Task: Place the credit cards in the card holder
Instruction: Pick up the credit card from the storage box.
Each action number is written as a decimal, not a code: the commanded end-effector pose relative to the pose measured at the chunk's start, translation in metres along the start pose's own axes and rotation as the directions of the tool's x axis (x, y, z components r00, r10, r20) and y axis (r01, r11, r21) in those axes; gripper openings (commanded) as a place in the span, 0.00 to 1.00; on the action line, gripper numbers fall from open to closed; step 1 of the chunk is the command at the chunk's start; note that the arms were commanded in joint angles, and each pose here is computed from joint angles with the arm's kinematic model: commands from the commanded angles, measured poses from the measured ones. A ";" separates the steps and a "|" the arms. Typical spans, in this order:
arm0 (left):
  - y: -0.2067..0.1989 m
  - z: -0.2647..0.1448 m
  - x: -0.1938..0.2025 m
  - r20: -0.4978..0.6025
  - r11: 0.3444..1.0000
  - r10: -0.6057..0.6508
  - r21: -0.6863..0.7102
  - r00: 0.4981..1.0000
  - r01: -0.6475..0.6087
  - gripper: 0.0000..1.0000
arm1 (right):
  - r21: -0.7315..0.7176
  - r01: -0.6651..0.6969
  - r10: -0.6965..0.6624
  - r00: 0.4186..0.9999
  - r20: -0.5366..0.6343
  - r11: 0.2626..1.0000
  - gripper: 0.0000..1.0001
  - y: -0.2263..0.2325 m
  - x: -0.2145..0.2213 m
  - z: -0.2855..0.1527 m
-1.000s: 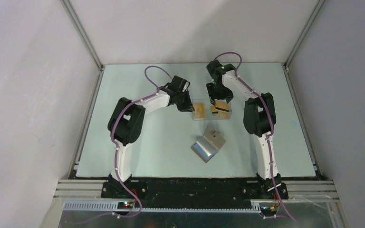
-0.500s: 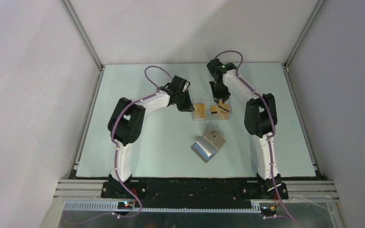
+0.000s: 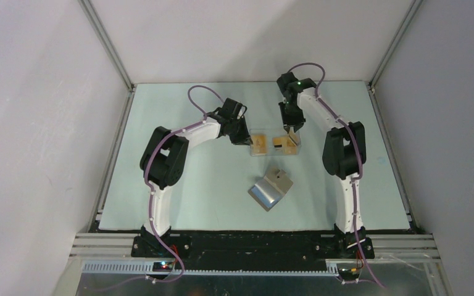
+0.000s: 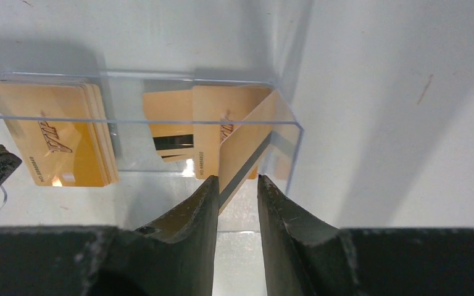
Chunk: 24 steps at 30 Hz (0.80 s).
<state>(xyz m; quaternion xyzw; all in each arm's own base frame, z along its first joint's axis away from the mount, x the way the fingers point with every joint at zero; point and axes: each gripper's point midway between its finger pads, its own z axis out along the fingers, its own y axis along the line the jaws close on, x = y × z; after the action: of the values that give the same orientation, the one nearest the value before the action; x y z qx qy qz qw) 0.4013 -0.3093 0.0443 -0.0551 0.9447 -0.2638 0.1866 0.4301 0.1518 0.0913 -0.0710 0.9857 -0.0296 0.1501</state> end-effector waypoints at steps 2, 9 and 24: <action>0.008 -0.003 -0.004 0.005 0.999 0.007 -0.035 1.000 -0.007 0.10 | 0.019 -0.051 0.051 0.999 0.015 0.999 0.24 -0.025 0.002 -0.025; 0.005 -0.005 -0.006 0.011 1.000 0.007 -0.029 1.000 -0.007 0.09 | 0.035 -0.038 0.038 0.999 0.010 0.999 0.12 -0.026 0.004 -0.024; 0.007 -0.002 -0.004 0.002 1.000 0.005 -0.031 1.000 -0.005 0.09 | 0.113 0.022 -0.015 0.998 -0.062 0.993 0.18 -0.027 0.014 0.004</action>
<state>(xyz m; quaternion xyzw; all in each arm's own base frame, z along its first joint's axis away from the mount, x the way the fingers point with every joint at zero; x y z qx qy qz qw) 0.4014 -0.3094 0.0445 -0.0550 0.9447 -0.2641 0.1866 0.4273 0.1316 0.1017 -0.0596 0.9856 -0.0476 0.1506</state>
